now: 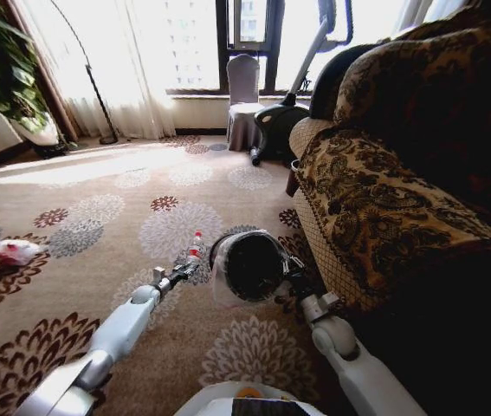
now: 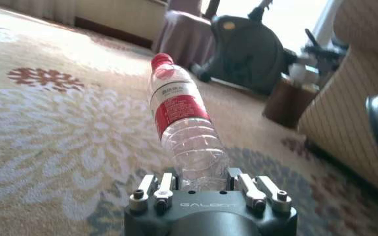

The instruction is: Pick up the trash from the ground and place it into the trash bin.

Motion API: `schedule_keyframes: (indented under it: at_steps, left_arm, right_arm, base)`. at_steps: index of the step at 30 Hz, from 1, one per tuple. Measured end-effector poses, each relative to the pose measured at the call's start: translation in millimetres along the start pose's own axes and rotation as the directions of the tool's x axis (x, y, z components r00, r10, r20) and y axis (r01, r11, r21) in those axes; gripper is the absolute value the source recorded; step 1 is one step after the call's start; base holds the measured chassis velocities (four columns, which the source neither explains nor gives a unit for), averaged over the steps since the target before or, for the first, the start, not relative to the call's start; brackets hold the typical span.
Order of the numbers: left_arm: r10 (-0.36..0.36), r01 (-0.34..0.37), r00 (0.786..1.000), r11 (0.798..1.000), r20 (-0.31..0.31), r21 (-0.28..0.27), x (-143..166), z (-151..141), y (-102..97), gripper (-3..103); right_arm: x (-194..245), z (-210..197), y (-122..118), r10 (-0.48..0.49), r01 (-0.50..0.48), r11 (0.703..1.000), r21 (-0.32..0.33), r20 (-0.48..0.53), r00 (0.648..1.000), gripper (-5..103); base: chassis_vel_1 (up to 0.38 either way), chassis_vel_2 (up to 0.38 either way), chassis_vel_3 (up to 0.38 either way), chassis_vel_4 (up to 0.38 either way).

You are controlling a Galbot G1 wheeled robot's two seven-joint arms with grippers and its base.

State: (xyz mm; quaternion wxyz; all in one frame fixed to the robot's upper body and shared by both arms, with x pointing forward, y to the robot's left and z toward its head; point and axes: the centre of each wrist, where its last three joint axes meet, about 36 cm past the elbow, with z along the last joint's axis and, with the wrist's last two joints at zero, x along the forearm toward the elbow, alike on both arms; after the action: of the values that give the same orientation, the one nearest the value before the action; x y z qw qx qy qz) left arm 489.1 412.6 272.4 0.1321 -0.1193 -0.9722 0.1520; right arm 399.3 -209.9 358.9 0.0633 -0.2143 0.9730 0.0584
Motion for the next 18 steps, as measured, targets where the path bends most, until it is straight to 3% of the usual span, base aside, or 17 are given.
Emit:
schedule_keyframes:
  at_steps: [1,2,3,4,5,7,9,10,11,12,13,14,15,17,18]
  left_arm:
    - [0.008,-0.014,0.997,0.996,0.077,0.086,7.3,-16.5,-15.7,41]
    - [0.008,-0.014,0.997,0.996,0.077,0.086,7.3,-16.5,-15.7,41]
    - [0.036,-0.056,0.991,0.987,0.133,0.149,9.8,-30.2,-34.8,41]
    - [0.071,-0.118,0.977,0.965,0.199,0.233,21.5,-44.0,-59.8,41]
    - [0.071,-0.118,0.977,0.965,0.199,0.233,21.5,-44.0,-59.8,41]
    - [0.088,-0.170,0.964,0.928,0.249,0.331,42.8,-50.7,-86.1,41]
    - [0.123,-0.272,0.941,0.830,0.315,0.487,88.1,-58.9,-142.9,41]
    - [0.123,-0.272,0.941,0.830,0.315,0.487,88.1,-58.9,-142.9,41]
    - [0.142,-0.311,0.932,0.786,0.333,0.535,103.3,-63.0,-165.4,41]
    - [0.158,-0.334,0.928,0.754,0.338,0.565,113.7,-64.6,-180.2,41]
    - [0.198,-0.374,0.921,0.694,0.336,0.615,132.6,-64.8,-208.8,41]
    - [0.224,-0.397,0.914,0.666,0.338,0.632,142.9,-66.0,-224.5,41]
    - [0.224,-0.397,0.914,0.666,0.338,0.632,142.9,-66.0,-224.5,41]
    - [0.292,-0.466,0.885,0.573,0.364,0.674,170.0,-77.3,-265.8,41]
    - [0.302,-0.473,0.881,0.548,0.364,0.690,174.9,-79.1,-273.2,41]
  right_arm:
    - [-7.3,5.2,-3.1,0.006,-0.005,1.000,0.003,-0.007,1.000,0]
    - [-7.3,5.2,-3.1,0.006,-0.005,1.000,0.003,-0.007,1.000,0]
    - [-9.9,8.2,-7.2,0.020,-0.020,1.000,0.008,-0.011,1.000,0]
    - [-18.3,13.0,-13.2,0.033,-0.032,0.999,0.018,-0.018,0.999,0]
    - [-18.3,13.0,-13.2,0.033,-0.032,0.999,0.018,-0.018,0.999,0]
    - [-28.9,18.0,-16.4,0.034,-0.033,0.999,0.025,-0.025,0.999,0]
    - [-58.9,32.7,-18.9,0.014,-0.013,0.999,0.039,-0.050,0.999,0]
    - [-58.9,32.7,-18.9,0.014,-0.013,0.999,0.039,-0.050,0.999,0]
    - [-71.1,35.9,-18.3,0.005,-0.003,0.999,0.044,-0.051,0.999,0]
    - [-82.9,38.1,-18.2,-0.002,0.004,0.999,0.049,-0.049,0.999,0]
    - [-106.2,39.2,-16.9,-0.015,0.017,0.998,0.057,-0.035,0.999,0]
    - [-119.1,40.2,-15.5,-0.022,0.024,0.998,0.062,-0.030,0.999,0]
    - [-119.1,40.2,-15.5,-0.022,0.024,0.998,0.062,-0.030,0.999,0]
    - [-149.0,42.5,-8.0,-0.041,0.042,0.996,0.074,-0.015,0.999,0]
    - [-154.0,42.5,-6.0,-0.044,0.045,0.996,0.077,-0.012,0.999,0]
  base:
    - [0.000,0.000,0.000,0.000]
    - [0.000,0.000,0.000,0.000]
    - [0.000,0.000,0.000,0.000]
    - [0.000,0.000,0.000,0.000]
    - [0.000,0.000,0.000,0.000]
    - [0.000,0.000,0.000,0.000]
    - [0.000,0.000,0.000,0.000]
    - [0.000,0.000,0.000,0.000]
    - [0.000,0.000,0.000,0.000]
    - [0.000,0.000,0.000,0.000]
    - [0.000,0.000,0.000,0.000]
    - [0.000,0.000,0.000,0.000]
    - [0.000,0.000,0.000,0.000]
    - [0.000,0.000,0.000,0.000]
    - [0.000,0.000,0.000,0.000]
